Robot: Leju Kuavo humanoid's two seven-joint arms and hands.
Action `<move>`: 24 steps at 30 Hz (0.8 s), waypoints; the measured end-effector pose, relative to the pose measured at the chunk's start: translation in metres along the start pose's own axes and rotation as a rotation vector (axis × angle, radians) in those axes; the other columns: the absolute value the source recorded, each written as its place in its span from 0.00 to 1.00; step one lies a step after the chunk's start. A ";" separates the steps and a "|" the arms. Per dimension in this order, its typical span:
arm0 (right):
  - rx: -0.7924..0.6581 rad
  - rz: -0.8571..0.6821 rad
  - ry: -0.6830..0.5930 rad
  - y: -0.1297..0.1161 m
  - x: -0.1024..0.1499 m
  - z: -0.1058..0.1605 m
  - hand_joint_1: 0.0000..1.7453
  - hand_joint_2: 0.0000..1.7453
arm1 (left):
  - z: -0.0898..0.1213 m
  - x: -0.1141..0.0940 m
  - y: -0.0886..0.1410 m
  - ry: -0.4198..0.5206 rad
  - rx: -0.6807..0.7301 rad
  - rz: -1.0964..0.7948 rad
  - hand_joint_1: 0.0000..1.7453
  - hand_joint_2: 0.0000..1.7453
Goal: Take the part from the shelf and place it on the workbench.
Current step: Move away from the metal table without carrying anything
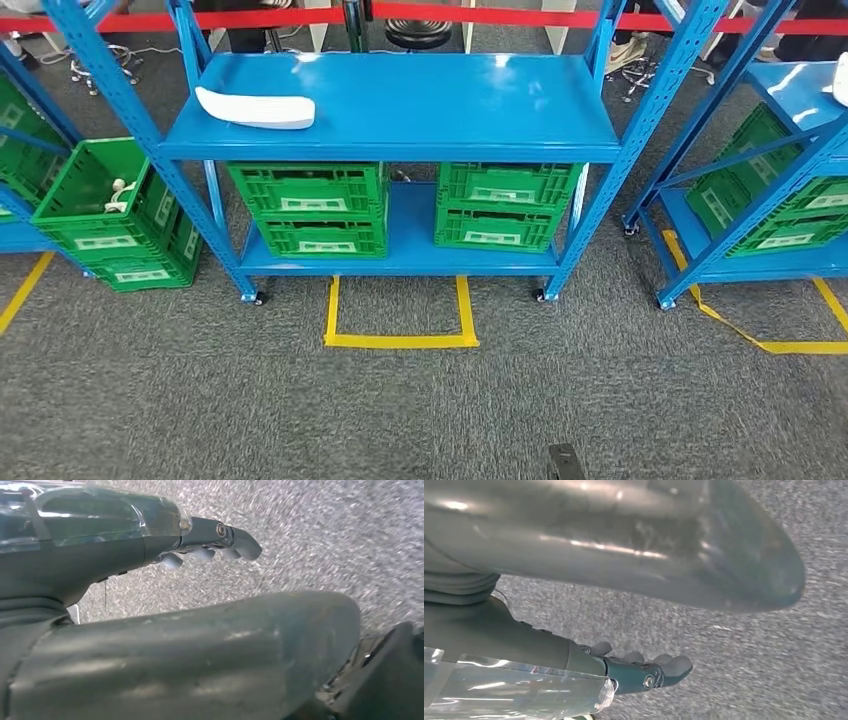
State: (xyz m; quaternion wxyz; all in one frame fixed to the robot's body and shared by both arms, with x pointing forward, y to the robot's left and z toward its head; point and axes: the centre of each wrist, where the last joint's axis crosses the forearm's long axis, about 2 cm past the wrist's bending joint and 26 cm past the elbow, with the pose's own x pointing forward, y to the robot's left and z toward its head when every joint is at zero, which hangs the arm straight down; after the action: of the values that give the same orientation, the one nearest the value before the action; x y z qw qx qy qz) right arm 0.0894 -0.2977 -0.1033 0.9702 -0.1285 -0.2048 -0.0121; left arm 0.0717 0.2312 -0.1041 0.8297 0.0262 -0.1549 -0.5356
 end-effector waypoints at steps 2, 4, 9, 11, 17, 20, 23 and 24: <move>0.001 0.003 0.005 0.000 -0.002 0.001 0.00 0.00 | 0.000 0.000 0.000 0.000 0.000 0.000 0.00 0.00; 0.000 0.006 0.013 0.000 -0.007 0.001 0.00 0.00 | 0.000 -0.001 -0.001 0.000 -0.002 0.000 0.00 0.00; -0.002 0.009 0.024 -0.001 -0.010 0.002 0.00 0.50 | 0.000 -0.002 -0.003 -0.001 -0.006 0.001 0.00 0.00; -0.004 0.010 0.036 -0.001 -0.012 0.003 0.00 1.00 | 0.001 -0.003 -0.006 0.001 -0.011 0.002 0.00 0.00; 0.003 0.003 0.069 0.000 -0.013 0.003 0.00 1.00 | 0.002 -0.006 -0.010 0.018 -0.017 0.010 0.00 0.00; 0.008 0.001 0.069 0.002 -0.007 0.002 0.00 1.00 | 0.001 -0.004 -0.004 0.022 0.004 0.012 0.00 0.50; 0.007 -0.004 0.099 0.003 -0.006 0.002 0.00 1.00 | 0.000 -0.003 -0.002 0.042 0.025 0.022 0.00 1.00; 0.004 -0.005 0.116 0.002 -0.007 0.002 0.00 1.00 | 0.000 -0.003 -0.002 0.052 0.028 0.026 0.00 1.00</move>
State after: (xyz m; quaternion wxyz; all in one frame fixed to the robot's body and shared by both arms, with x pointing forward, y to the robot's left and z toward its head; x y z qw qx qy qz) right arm 0.0822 -0.2955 -0.1048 0.9807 -0.1253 -0.1487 -0.0215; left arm 0.0688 0.2328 -0.1047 0.8400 0.0497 -0.1414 -0.5215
